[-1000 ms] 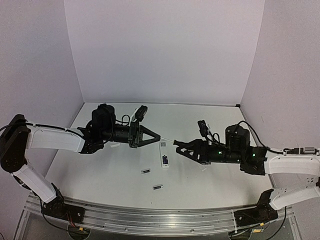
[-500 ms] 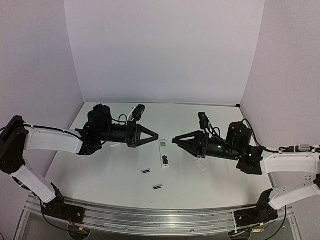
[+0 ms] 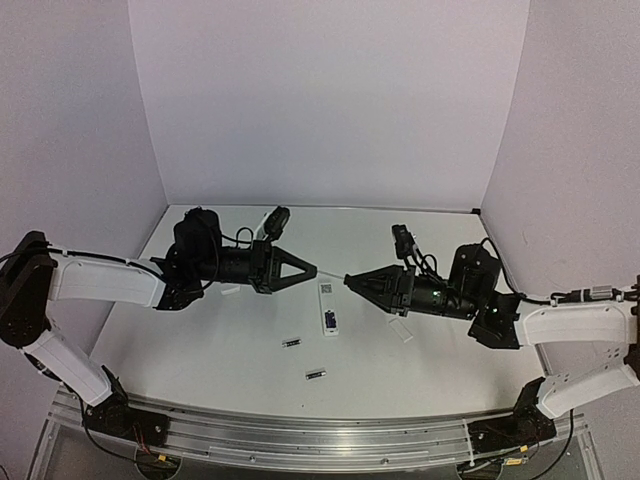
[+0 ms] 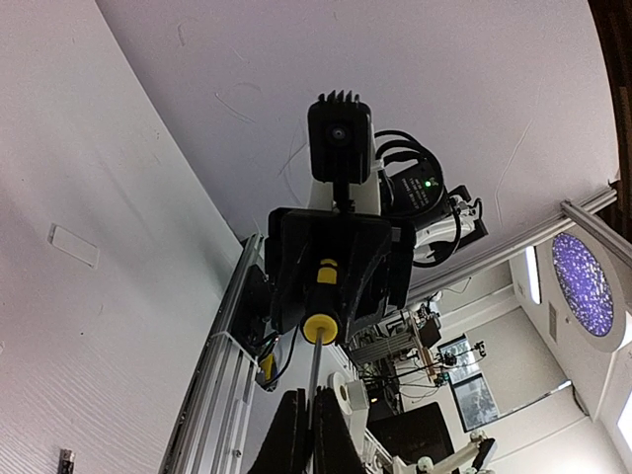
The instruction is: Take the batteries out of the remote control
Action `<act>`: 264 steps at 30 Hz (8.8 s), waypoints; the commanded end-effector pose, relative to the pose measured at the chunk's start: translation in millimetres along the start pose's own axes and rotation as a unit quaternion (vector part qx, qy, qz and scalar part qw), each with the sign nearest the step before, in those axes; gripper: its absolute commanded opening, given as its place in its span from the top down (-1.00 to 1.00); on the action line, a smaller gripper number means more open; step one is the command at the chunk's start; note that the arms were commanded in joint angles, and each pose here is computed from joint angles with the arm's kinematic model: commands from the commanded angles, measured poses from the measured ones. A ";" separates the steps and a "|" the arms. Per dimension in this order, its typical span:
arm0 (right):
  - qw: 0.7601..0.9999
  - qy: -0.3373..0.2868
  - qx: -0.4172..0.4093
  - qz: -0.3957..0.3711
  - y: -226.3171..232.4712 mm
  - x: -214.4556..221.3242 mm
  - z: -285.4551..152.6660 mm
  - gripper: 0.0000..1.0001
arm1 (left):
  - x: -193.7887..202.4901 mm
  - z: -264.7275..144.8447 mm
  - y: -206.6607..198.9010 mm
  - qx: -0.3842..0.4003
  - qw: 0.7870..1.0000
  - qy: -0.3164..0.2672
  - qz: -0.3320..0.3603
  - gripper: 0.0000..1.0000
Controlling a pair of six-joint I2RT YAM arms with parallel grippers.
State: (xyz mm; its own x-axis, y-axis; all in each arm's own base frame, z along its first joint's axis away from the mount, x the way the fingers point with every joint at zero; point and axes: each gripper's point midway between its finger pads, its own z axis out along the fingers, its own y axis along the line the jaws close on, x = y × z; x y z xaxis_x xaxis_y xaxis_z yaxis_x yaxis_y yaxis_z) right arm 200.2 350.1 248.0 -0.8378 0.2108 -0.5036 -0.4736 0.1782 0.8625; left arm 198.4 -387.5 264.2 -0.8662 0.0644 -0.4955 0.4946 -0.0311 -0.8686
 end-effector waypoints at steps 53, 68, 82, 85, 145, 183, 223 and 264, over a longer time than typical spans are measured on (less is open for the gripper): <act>0.862 0.250 0.421 -0.130 -138.7 4.5 18.3 1.00 | -44.5 8.4 257.5 -0.404 0.908 0.070 -0.083 -0.42; 0.854 0.263 0.425 -0.143 -146.8 4.3 23.1 1.00 | -30.5 20.8 278.7 -0.431 0.894 0.090 -0.078 -0.13; 0.842 0.265 0.444 -0.155 -162.5 0.0 25.5 1.00 | -22.8 23.3 291.8 -0.446 0.885 0.101 -0.087 0.09; 0.840 0.267 0.446 -0.158 -164.7 0.6 25.3 1.00 | -21.8 23.3 292.5 -0.446 0.885 0.102 -0.089 0.11; 0.800 0.389 0.437 -0.130 -219.3 92.7 1.8 1.00 | 36.4 7.9 322.2 -0.497 0.845 0.123 -0.153 0.73; 0.925 0.185 0.329 -0.033 -259.2 78.3 -5.6 1.00 | 58.9 -16.8 329.3 -0.520 0.825 0.132 -0.178 0.84; 0.879 0.074 0.462 -0.091 -219.8 33.8 -101.2 -0.64 | -62.7 -272.8 197.0 -0.660 0.697 -0.274 -0.063 -0.99; 0.821 -0.114 0.547 -0.118 -345.2 -99.7 -278.4 -0.96 | -68.4 -358.3 229.1 -0.616 0.675 -0.299 0.274 -0.99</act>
